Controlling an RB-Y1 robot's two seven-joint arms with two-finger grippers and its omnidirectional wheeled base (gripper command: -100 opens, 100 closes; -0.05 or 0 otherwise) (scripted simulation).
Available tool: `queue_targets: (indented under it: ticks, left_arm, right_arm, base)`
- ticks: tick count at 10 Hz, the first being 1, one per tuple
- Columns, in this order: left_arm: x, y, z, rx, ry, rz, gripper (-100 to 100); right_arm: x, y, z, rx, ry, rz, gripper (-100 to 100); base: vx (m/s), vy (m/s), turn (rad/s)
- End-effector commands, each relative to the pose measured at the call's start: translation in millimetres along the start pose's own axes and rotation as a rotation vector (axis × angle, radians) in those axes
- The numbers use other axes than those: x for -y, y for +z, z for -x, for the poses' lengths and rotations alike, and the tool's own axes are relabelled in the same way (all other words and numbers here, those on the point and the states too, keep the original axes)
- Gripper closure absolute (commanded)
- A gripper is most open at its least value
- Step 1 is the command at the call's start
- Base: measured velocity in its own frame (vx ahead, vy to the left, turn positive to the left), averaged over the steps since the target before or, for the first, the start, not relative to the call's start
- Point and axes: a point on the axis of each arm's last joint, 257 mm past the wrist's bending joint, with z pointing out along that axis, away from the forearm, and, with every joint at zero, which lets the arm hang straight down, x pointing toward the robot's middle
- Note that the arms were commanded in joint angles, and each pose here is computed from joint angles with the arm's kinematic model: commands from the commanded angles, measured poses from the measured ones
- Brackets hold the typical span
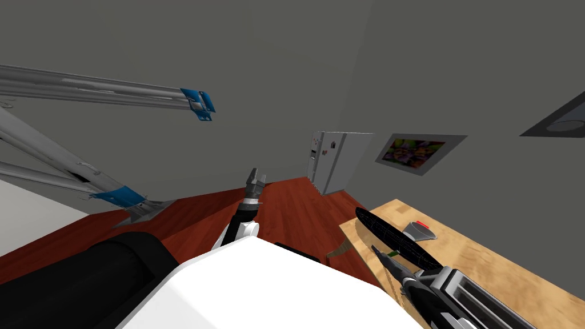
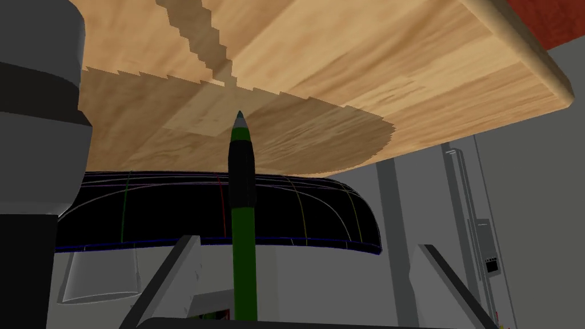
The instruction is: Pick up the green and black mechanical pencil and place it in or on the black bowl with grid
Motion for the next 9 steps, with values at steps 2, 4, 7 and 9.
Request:
queue_targets:
  ticks: [2,4,7,9]
  left_arm:
    - [0,0.0,0.0,0.0,0.0,0.0,0]
    - [0,0.0,0.0,0.0,0.0,0.0,0]
    - [0,0.0,0.0,0.0,0.0,0.0,0]
    - [0,0.0,0.0,0.0,0.0,0.0,0]
  right_arm:
    - [17,0.7,1,-0.01,-0.032,-0.031,-100]
    - [19,5.8,-2,-0.008,-0.034,-0.04,-100]
    - [19,7.9,-4,-0.008,-0.033,-0.042,100]
    - [21,7.5,-4,-0.009,-0.035,-0.045,100]
  base:
    - [0.019,0.002,0.053]
    - [0.008,-0.007,0.021]
    - [0.017,-0.013,0.029]
    - [0.0,-0.002,0.002]
